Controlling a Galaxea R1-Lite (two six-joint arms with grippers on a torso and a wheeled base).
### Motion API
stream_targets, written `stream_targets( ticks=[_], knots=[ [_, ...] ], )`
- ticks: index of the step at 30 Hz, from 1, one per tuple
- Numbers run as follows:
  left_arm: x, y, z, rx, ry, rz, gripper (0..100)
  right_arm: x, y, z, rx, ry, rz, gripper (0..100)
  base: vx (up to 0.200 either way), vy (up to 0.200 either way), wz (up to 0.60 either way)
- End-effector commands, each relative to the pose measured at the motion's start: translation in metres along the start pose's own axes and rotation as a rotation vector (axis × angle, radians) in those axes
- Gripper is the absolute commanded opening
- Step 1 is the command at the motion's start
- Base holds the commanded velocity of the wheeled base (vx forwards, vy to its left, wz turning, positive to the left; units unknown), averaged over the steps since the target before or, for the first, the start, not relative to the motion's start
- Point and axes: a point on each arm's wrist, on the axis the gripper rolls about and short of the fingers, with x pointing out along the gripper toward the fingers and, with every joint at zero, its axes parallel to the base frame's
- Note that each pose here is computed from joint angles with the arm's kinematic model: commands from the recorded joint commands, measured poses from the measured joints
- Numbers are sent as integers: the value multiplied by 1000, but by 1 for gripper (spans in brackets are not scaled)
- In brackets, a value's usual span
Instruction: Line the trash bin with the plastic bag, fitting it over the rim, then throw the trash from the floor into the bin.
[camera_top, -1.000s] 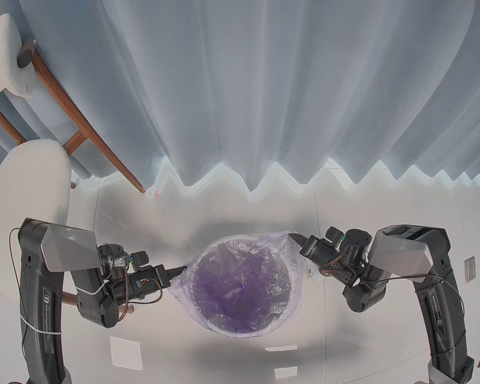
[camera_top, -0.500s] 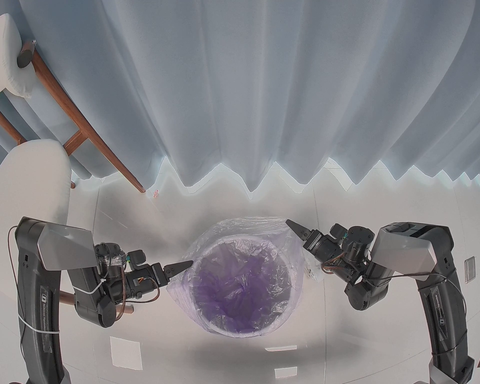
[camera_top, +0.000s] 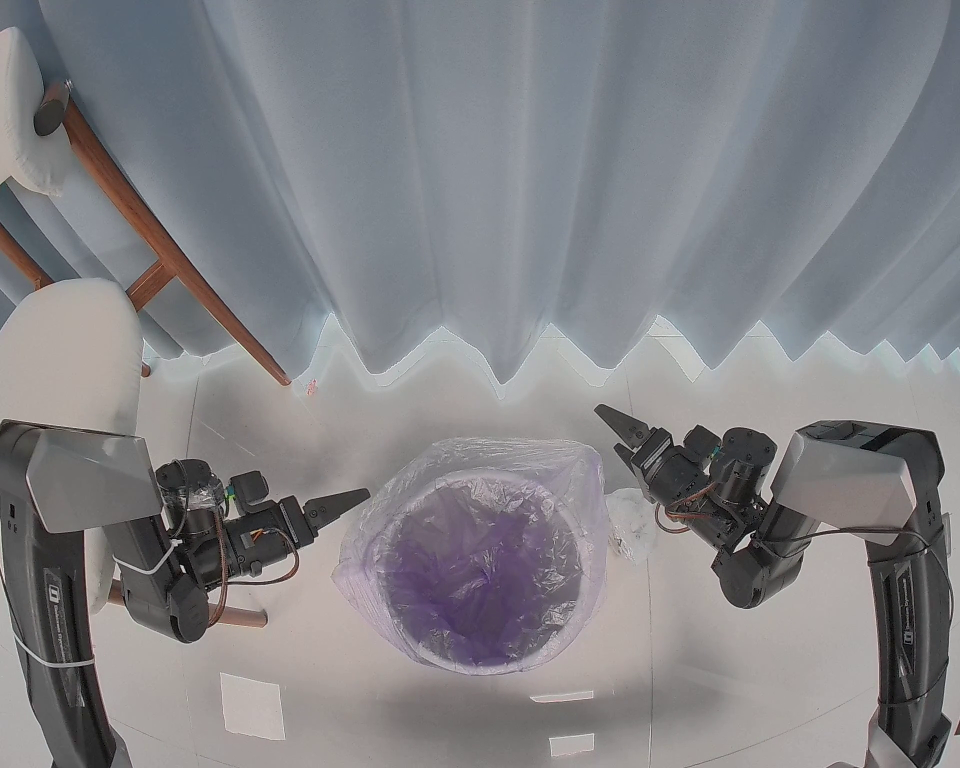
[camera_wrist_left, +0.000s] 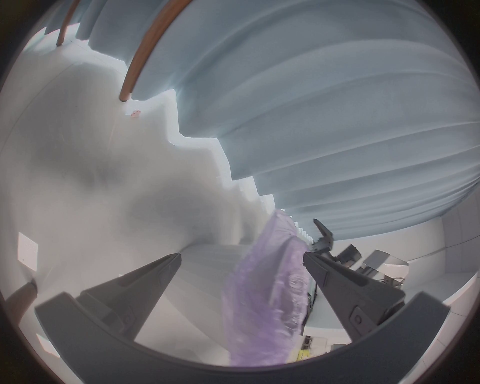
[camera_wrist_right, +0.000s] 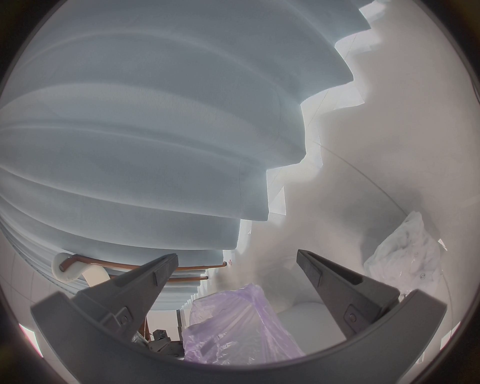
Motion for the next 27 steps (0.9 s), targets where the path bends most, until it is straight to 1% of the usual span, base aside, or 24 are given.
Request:
stream_targets(
  ticks=[1,2,4,5,7,9,11,15,21,27],
  knots=[
    [-16,-28,7,24,18,-69,100,-1,7,6,-12,-19,26,100,0,0,0],
    [-22,-32,3,18,40,-79,100,-1,7,6,-13,-18,25,100,0,0,0],
    [-35,-38,-11,4,88,-67,100,-1,6,5,-13,-18,24,100,0,0,0],
    [-37,-40,-17,15,110,-65,100,-1,5,5,-12,-17,22,100,0,0,0],
    [-39,-41,-29,65,150,-58,100,0,5,5,-14,-18,24,100,0,0,0],
    [-39,-41,-33,81,163,-57,100,0,5,5,-15,-18,25,100,0,0,0],
    [-35,-39,-53,105,227,-43,100,0,5,6,-15,-21,23,100,0,0,0],
    [-29,-36,-63,110,233,20,100,1,4,5,-16,-21,23,100,0,0,0],
    [-30,-37,-67,105,243,33,100,1,4,5,-16,-21,23,100,0,0,0],
    [-25,-36,-71,111,233,78,100,1,4,5,-17,-22,24,100,0,0,0]
  ],
)
